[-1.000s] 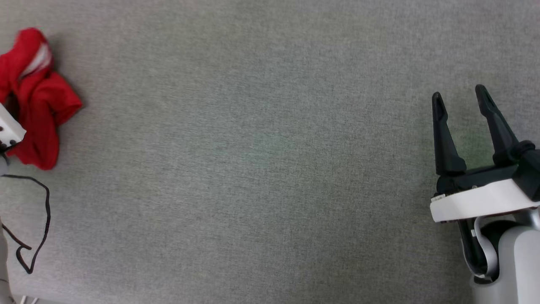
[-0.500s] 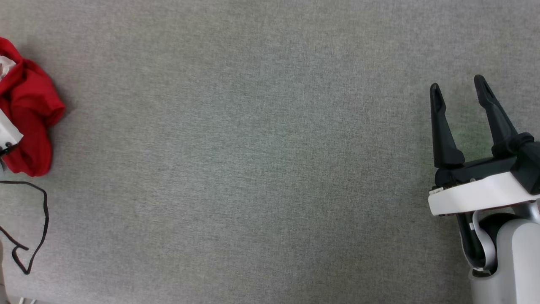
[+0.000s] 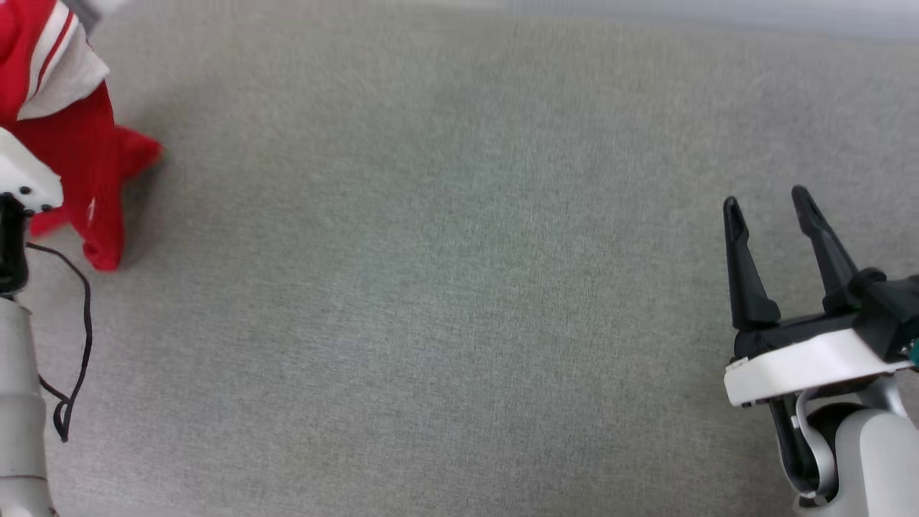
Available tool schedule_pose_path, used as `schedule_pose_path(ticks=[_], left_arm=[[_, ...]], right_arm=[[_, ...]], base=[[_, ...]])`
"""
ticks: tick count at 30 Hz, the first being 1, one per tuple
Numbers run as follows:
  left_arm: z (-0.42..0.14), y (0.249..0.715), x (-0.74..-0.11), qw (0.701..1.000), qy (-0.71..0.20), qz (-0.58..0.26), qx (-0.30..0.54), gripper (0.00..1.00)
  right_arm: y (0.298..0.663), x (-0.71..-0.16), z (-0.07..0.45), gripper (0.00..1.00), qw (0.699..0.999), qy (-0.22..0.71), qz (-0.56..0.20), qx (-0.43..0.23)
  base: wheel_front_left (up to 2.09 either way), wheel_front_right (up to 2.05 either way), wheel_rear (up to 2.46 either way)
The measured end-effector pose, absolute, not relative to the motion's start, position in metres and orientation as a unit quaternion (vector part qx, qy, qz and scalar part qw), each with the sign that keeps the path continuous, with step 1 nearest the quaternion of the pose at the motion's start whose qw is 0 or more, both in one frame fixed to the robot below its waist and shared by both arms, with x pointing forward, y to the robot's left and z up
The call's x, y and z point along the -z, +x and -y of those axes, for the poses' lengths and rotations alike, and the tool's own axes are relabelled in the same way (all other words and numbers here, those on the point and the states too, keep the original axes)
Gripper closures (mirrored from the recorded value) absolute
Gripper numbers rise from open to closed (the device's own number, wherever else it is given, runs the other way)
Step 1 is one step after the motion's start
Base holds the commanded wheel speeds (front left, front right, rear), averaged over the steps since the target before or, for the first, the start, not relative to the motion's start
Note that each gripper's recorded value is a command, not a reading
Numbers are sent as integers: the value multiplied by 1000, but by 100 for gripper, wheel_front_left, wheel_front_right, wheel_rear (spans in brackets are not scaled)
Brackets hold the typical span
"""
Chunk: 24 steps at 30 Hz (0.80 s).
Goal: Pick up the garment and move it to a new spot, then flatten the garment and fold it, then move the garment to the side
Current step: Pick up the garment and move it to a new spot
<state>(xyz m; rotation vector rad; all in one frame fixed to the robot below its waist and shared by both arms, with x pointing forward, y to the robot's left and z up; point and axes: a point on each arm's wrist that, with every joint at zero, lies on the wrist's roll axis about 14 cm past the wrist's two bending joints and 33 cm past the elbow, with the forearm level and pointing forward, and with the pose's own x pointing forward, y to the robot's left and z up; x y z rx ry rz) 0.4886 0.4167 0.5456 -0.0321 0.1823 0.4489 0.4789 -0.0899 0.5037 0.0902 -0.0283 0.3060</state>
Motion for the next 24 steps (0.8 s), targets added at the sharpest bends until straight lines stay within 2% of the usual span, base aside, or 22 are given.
schedule_pose_path(ticks=[5, 12, 19, 24], left_arm=[[-396, 481, -598, 981, -3, 9, -193, 100], [-333, 476, -629, 989, -4, 84, -119, 100], [-219, 486, -612, 996, -36, 80, 11, 100], [-118, 485, -592, 988, -68, 55, 130, 100]], right_arm=[[461, -528, 93, 0, 987, 44, 33, -151], [430, -549, 113, 0, 990, 41, 47, -129], [402, -558, 153, 0, 995, 32, 52, -76], [385, -562, 182, 0, 997, 29, 56, -35]], base=[[0, 0, 0], [0, 0, 0], [0, 0, 0], [0, 0, 0]])
